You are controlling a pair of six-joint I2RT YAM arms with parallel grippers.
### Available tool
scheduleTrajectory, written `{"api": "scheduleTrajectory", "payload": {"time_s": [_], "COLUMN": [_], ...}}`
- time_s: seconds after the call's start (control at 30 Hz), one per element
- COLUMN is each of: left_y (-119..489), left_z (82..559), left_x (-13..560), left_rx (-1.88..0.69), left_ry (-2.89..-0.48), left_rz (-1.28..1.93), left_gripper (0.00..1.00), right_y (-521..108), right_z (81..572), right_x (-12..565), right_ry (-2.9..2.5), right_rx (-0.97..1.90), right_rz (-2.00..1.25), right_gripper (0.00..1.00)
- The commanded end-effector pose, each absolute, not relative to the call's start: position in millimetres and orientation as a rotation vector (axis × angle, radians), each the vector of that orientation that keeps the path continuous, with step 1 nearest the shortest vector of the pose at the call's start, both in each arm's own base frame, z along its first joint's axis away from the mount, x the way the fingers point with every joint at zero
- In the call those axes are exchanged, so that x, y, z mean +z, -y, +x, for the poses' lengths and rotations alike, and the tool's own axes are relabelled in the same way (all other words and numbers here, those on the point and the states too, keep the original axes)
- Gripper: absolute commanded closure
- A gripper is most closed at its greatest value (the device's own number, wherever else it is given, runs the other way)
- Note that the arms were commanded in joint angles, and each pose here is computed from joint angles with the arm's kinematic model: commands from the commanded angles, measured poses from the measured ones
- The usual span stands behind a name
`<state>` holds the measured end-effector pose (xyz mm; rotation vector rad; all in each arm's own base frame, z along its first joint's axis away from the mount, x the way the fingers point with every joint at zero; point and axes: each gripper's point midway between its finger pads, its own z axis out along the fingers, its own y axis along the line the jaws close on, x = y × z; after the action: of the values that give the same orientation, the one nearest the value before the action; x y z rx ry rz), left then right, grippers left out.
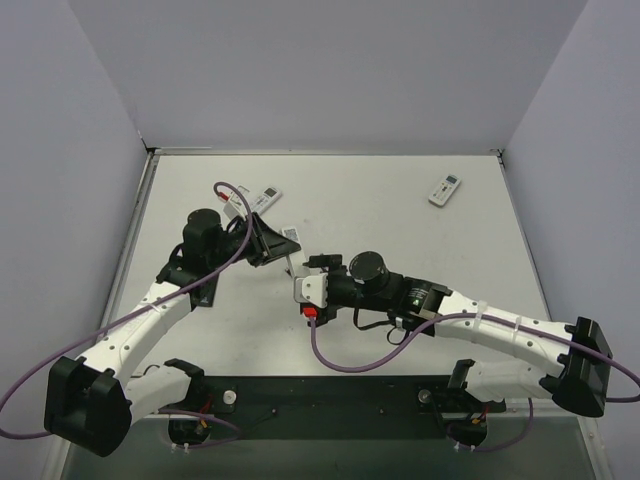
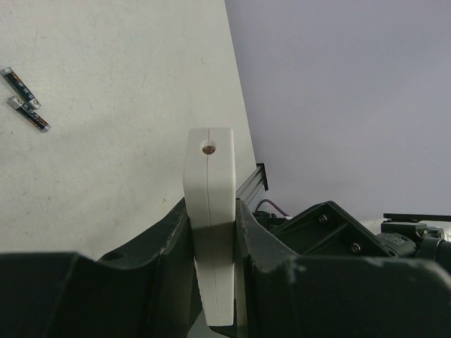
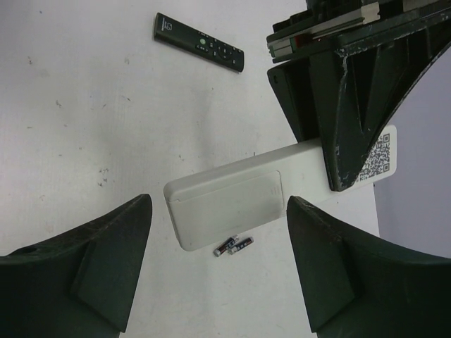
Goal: Load the batteries into the remote control
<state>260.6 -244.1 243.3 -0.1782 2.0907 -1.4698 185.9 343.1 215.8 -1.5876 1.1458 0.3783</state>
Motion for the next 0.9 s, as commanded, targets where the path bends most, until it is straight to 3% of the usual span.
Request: {"api": "scheduleTrajectory", "payload": {"time_s": [0.0,0.23,0.87], "left_y": [248,249,248], "left_z": [262,259,260], "left_x": [274,279,302], "left_rx": [-1.510,-1.526,-1.654], "left_ry": [-2.018,-2.017,-1.951], "left_rz": [-0.113,-0.091,-0.114], "left_gripper": [1.00,1.00,1.00], "right_y": [-359,-361,-344], "right_z": [180,179,173], "right_x": [241,232,181], "right_ry": [-1.051,-1.055,-1.182], "right_rx": [0.419,0.406,0.365], "right_rz": [-1.588,-1.640,-1.743], "right_gripper": [0.29,0.33,0.58]}}
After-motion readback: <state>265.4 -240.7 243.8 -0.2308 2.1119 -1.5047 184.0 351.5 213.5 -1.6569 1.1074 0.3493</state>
